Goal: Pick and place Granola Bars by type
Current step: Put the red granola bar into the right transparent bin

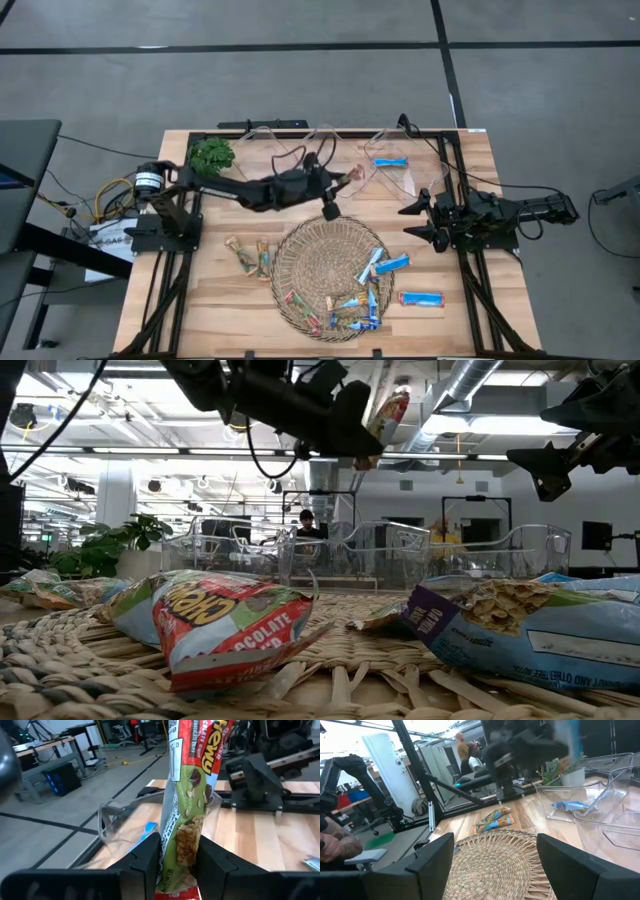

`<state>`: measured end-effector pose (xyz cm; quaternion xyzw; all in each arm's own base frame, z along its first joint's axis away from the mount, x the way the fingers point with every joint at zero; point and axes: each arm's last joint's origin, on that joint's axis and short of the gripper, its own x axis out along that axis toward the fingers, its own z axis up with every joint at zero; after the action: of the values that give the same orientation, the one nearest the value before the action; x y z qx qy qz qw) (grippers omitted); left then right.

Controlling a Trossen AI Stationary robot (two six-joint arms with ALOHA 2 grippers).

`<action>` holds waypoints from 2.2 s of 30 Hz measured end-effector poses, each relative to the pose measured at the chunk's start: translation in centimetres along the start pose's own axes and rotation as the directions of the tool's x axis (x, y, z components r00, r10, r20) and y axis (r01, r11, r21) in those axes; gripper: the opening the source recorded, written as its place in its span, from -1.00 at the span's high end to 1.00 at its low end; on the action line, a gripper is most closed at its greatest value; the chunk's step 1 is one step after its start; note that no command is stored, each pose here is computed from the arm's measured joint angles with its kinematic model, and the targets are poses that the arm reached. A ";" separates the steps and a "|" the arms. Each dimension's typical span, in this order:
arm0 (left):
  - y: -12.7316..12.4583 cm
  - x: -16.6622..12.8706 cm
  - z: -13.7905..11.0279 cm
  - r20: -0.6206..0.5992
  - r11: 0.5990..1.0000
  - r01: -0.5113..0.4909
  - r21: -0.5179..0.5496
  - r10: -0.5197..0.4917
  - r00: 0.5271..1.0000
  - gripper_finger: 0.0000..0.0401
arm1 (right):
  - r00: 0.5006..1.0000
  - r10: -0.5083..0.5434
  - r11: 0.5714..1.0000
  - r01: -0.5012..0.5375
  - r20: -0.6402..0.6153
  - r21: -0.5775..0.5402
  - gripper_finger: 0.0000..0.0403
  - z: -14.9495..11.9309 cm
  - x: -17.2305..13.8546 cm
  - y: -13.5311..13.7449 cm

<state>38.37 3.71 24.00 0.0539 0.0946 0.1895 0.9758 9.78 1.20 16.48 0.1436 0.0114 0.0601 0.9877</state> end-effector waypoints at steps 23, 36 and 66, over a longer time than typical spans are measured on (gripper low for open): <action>1.9 0.8 0.4 -0.006 0.985 0.135 -0.111 -0.137 0.991 0.51 | 0.999 -0.004 1.000 0.004 0.049 0.001 -0.39 0.4 0.0 0.1; 1.7 0.7 1.9 0.156 0.945 0.242 -0.220 -0.211 0.965 0.51 | 0.925 -0.288 0.956 0.293 0.247 0.015 -0.39 2.4 -0.2 -0.7; 0.7 1.0 4.1 0.026 0.966 0.145 -0.216 -0.143 0.989 0.51 | 0.913 -0.367 0.855 0.406 0.177 -0.322 -0.39 11.4 8.9 -1.1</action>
<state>39.87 4.40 27.98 -0.0589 0.0718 0.1269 0.9876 19.22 -1.92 27.02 -0.0377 -0.0246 -0.1465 0.9882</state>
